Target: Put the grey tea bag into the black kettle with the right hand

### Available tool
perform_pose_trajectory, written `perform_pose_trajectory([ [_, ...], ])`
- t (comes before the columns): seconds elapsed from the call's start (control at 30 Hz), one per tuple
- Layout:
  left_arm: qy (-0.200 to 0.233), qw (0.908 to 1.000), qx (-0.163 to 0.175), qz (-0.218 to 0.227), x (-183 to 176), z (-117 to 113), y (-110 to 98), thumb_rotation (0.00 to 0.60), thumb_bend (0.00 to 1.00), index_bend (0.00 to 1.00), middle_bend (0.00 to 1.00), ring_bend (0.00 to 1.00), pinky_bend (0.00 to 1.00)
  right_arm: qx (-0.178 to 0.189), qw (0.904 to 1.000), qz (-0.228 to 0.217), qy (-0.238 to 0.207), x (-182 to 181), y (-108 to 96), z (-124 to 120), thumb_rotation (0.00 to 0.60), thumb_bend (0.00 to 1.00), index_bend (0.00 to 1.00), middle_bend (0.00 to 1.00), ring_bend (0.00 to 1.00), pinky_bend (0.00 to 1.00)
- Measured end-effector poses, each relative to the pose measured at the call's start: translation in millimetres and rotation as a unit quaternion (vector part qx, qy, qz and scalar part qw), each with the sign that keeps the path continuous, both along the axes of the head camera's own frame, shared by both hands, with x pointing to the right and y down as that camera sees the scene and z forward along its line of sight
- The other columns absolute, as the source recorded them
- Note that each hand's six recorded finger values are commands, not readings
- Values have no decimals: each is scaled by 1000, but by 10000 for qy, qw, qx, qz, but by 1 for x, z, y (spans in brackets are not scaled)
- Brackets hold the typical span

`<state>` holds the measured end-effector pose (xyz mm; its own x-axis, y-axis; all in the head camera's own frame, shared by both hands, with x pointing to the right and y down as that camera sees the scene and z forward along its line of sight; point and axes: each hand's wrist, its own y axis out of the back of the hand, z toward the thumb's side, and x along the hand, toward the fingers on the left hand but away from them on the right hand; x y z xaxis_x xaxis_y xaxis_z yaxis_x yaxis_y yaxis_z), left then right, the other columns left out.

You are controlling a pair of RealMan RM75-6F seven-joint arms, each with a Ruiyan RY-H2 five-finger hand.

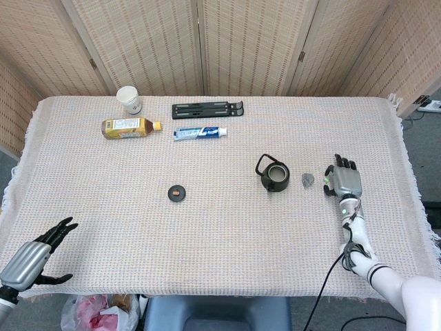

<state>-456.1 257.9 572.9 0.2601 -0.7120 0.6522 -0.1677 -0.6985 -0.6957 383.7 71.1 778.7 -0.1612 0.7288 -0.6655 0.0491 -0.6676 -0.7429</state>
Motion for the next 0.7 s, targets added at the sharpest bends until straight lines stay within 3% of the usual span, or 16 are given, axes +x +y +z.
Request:
perform_pose_trajectory([
  [0.7, -12, 10000, -44, -13, -1, 2, 0, 600, 104, 0, 7, 142, 328, 14, 10000, -5, 24, -2, 0, 4, 600, 327, 471, 0, 0, 0],
])
